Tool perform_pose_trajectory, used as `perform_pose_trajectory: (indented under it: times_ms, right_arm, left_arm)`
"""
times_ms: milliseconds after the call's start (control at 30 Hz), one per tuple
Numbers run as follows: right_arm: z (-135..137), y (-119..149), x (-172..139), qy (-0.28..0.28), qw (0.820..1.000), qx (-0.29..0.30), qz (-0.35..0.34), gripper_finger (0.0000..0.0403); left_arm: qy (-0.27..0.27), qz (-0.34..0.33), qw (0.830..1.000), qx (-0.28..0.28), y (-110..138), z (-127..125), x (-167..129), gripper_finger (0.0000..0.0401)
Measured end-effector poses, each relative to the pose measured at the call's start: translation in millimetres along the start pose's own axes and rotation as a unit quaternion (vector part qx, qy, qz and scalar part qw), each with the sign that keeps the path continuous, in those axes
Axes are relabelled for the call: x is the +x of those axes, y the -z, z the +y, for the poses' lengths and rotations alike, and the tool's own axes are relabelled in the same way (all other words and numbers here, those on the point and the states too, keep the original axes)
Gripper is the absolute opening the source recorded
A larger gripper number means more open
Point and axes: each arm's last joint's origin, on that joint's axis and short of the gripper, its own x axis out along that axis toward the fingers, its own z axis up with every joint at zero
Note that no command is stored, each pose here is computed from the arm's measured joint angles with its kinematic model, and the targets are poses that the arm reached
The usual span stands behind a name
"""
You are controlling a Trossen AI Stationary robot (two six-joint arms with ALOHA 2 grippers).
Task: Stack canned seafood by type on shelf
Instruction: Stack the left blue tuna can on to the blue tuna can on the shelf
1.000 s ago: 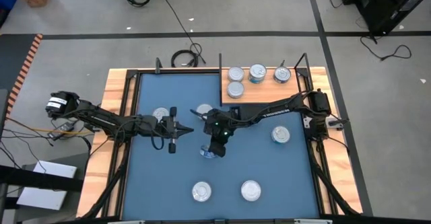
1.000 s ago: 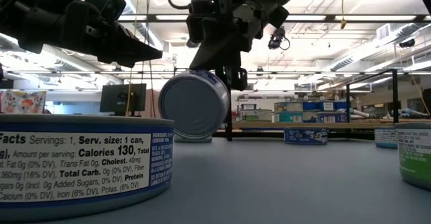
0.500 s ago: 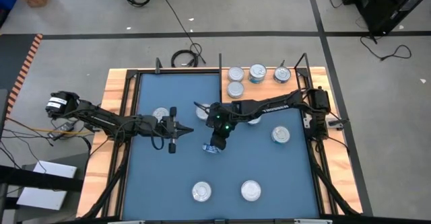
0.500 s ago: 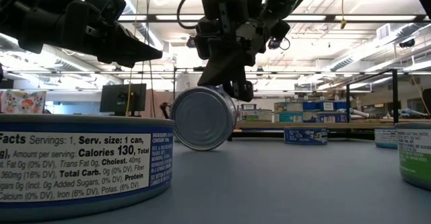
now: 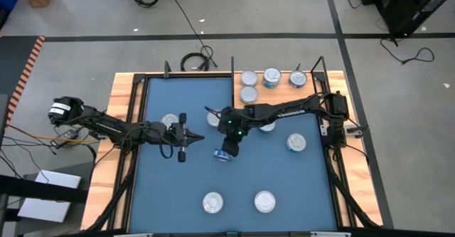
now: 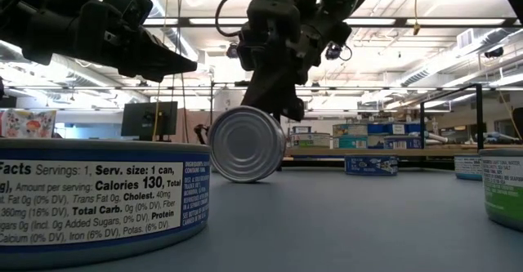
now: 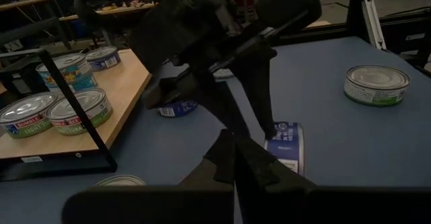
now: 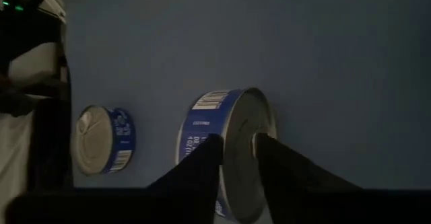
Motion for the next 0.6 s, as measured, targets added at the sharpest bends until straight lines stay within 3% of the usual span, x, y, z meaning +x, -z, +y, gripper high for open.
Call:
perform_pose_trajectory:
  times_ms: [367, 500, 600]
  right_arm:
    - [22.2, -13.9, -13.1, 0.106, 0.994, -0.038, -0.014, 0.0223]
    - [42.3, -13.7, -13.1, 0.114, 0.991, -0.062, -0.018, 0.0256]
    - [63.1, -3.0, -5.5, 0.128, 0.985, -0.111, -0.013, 0.0277]
  left_arm:
    - [0.000, 0.000, 1.000, 0.000, 0.0, 0.1, 0.0, 0.0001]
    - [0.000, 0.000, 1.000, 0.000, 0.1, 0.0, 0.0, 0.0001]
    - [0.000, 0.000, 1.000, 0.000, 0.1, 0.1, 0.0, 0.0001]
